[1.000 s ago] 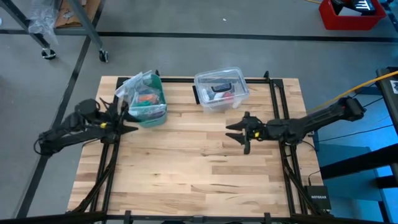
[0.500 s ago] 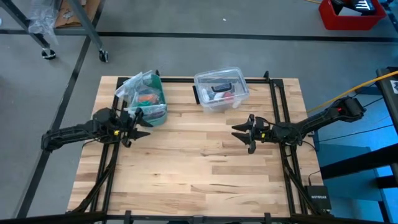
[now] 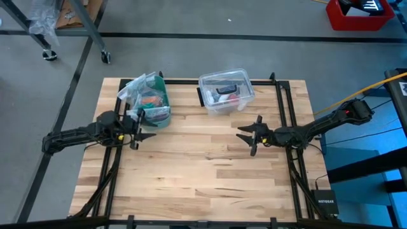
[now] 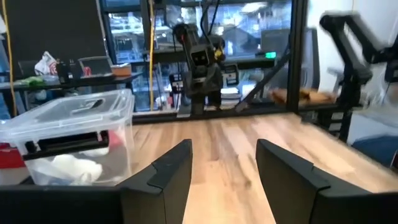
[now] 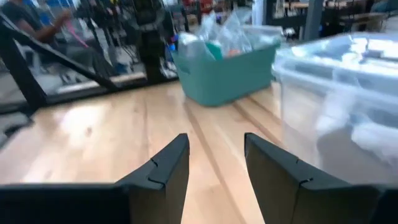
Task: Roll bandage
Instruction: Return to Home Position
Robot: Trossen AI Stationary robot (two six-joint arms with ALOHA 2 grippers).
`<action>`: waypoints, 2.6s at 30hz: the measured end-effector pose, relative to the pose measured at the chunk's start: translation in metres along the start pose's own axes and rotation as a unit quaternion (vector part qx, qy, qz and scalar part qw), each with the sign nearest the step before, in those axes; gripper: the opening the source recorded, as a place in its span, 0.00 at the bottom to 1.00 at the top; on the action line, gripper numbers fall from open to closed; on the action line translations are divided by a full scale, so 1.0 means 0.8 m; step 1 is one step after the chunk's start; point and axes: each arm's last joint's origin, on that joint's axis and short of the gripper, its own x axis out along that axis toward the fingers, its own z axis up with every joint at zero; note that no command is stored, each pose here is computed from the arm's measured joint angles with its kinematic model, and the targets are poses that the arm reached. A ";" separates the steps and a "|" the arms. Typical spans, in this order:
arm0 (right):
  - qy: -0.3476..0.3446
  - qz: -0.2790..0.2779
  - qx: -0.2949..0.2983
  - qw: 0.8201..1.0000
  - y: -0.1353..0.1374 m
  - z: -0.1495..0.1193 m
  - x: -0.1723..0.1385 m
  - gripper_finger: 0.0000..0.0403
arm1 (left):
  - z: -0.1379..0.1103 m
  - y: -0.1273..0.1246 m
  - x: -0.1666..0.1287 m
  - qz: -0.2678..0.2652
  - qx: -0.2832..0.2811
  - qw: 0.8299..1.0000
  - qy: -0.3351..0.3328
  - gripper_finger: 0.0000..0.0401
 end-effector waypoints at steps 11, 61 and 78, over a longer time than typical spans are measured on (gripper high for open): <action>0.071 -0.060 -0.039 0.995 -0.008 -0.021 -0.002 0.39 | -0.007 0.000 0.000 -0.001 0.006 1.000 0.029 0.42; -0.038 -0.044 -0.103 0.993 -0.002 0.010 0.000 0.39 | -0.008 0.000 0.000 -0.002 0.007 1.000 0.031 0.42; -0.050 0.127 -0.082 0.987 -0.004 0.023 -0.008 0.39 | -0.008 0.000 0.000 -0.002 0.007 1.000 0.031 0.42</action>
